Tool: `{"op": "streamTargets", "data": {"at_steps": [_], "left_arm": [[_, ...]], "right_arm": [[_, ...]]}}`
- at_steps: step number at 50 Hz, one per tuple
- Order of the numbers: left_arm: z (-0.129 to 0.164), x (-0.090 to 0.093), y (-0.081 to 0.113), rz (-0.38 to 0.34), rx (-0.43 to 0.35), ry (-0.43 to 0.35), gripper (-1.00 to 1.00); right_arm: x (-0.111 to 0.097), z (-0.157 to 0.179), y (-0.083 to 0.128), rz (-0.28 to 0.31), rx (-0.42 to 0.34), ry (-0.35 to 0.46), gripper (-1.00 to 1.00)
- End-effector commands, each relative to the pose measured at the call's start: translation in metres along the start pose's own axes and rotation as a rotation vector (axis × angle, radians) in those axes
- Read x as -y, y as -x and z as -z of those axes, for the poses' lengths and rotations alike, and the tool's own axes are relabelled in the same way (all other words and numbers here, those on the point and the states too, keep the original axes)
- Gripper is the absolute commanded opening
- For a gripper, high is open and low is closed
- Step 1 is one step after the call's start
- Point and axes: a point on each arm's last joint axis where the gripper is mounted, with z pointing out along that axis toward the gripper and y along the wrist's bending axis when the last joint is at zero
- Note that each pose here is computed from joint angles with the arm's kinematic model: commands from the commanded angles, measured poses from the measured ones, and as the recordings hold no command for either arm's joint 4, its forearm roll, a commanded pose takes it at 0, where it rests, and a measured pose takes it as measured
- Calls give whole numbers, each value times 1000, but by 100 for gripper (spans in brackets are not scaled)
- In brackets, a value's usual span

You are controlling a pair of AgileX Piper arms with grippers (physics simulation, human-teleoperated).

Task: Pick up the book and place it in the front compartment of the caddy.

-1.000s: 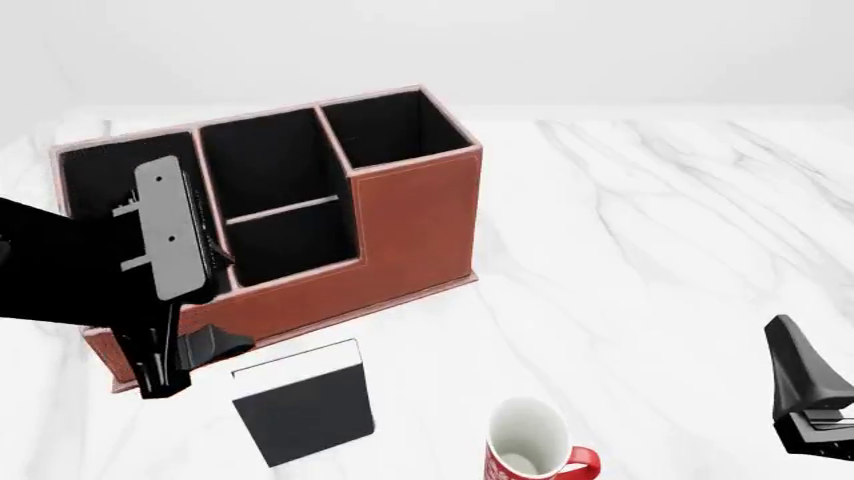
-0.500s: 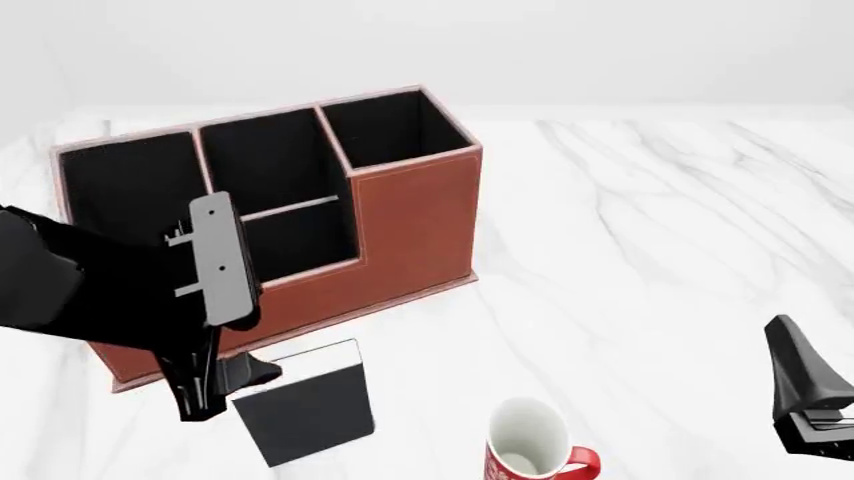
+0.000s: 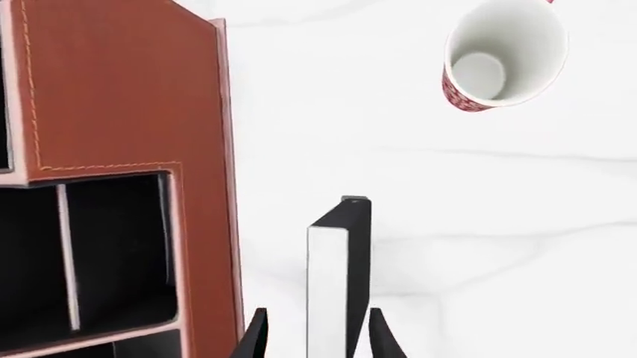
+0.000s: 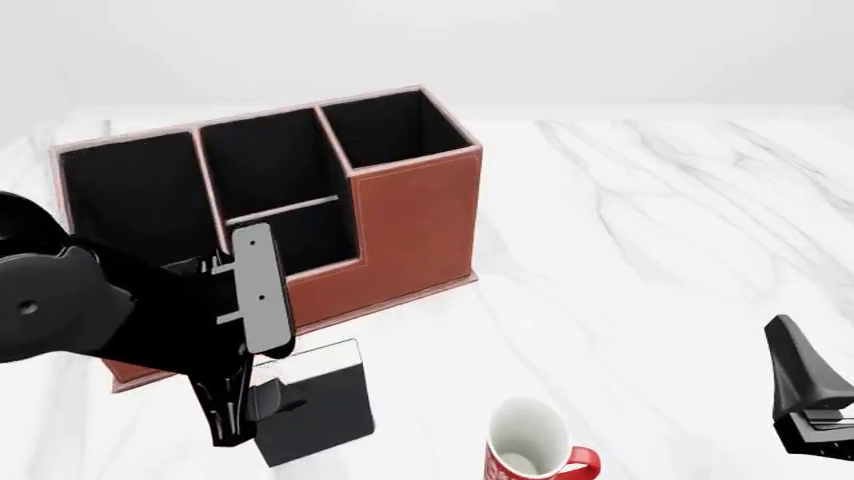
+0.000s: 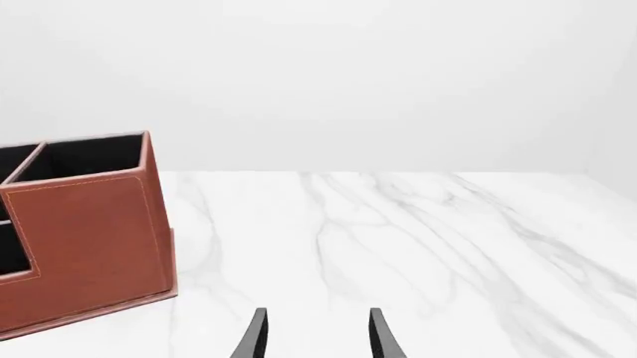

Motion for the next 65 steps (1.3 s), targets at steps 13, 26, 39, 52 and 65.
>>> {"op": "streamTargets", "data": {"at_steps": [13,26,39,52,65], "left_arm": [[-25,10,4,-7,-37,-48,100],[-32,5,8,5,-68,-61,100],[-43,0,19,21,-122,-95,100],[-57,1,34,28,-172,-135,100],[-68,-4,35,37,-228,-159,100]], "right_arm": [[0,1,0,-1,0,0,100],[0,1,0,-1,0,0,100],[0,1,0,-1,0,0,100],[0,1,0,-1,0,0,100],[0,1,0,-1,0,0,100]]}}
